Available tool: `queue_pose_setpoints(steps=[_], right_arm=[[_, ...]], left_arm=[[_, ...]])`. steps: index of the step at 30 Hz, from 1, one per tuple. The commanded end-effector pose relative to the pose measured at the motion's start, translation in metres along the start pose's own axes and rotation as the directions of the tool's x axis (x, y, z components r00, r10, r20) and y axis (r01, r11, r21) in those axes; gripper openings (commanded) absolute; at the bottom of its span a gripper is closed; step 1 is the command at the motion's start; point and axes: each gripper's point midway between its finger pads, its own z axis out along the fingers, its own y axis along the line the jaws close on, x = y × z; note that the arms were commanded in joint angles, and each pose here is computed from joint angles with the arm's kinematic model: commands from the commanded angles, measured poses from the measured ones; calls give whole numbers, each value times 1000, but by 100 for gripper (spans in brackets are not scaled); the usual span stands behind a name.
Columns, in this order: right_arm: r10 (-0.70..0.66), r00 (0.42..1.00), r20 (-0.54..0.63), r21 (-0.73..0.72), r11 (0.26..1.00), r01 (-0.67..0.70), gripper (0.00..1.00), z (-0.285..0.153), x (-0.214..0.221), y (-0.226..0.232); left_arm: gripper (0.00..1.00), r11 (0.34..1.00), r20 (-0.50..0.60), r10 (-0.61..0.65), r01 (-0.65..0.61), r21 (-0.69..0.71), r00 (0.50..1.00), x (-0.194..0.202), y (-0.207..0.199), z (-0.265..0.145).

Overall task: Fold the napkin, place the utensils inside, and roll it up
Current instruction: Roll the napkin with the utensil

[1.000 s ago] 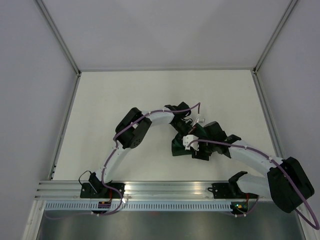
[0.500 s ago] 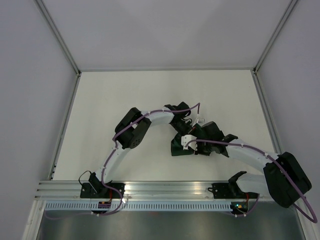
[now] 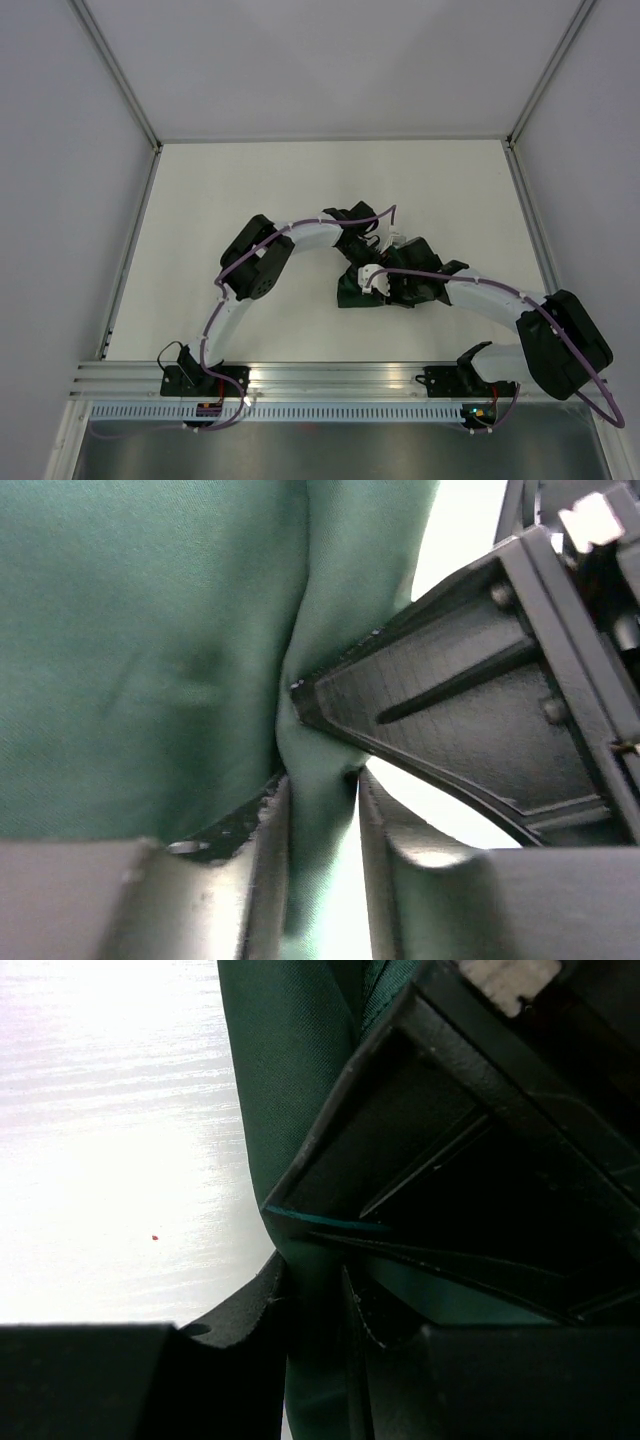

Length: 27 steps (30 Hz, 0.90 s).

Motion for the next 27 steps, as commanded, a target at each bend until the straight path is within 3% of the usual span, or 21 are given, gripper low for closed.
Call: queue_pose_setpoints(steps=[1, 2, 3, 10, 16, 20, 27], right_arm=[[51, 998, -42, -78, 995, -54, 14, 3, 10, 17], [53, 998, -42, -83, 995, -56, 13, 3, 10, 17], [53, 998, -45, -86, 995, -56, 13, 4, 10, 18], [63, 997, -42, -103, 992, -67, 12, 4, 9, 17], [93, 995, -34, -153, 983, -97, 12, 4, 6, 17], [137, 990, -43, -216, 966, -143, 11, 3, 10, 19], [232, 972, -46, -360, 904, -233, 11, 1, 7, 3]], left_arm=[[39, 993, 32, 22, -18, -115, 999, -8, 5, -18], [49, 993, 37, 23, -19, -119, 999, -8, 4, -20], [52, 992, 49, 29, -22, -128, 998, -11, 5, -23], [52, 976, 123, 66, -39, -214, 990, -25, -3, -52], [52, 942, 231, 29, 51, -333, 973, -23, 10, -88], [53, 896, 391, 105, 84, -436, 915, -39, 7, -129], [52, 796, 527, 227, 156, -585, 819, -27, 15, -161]])
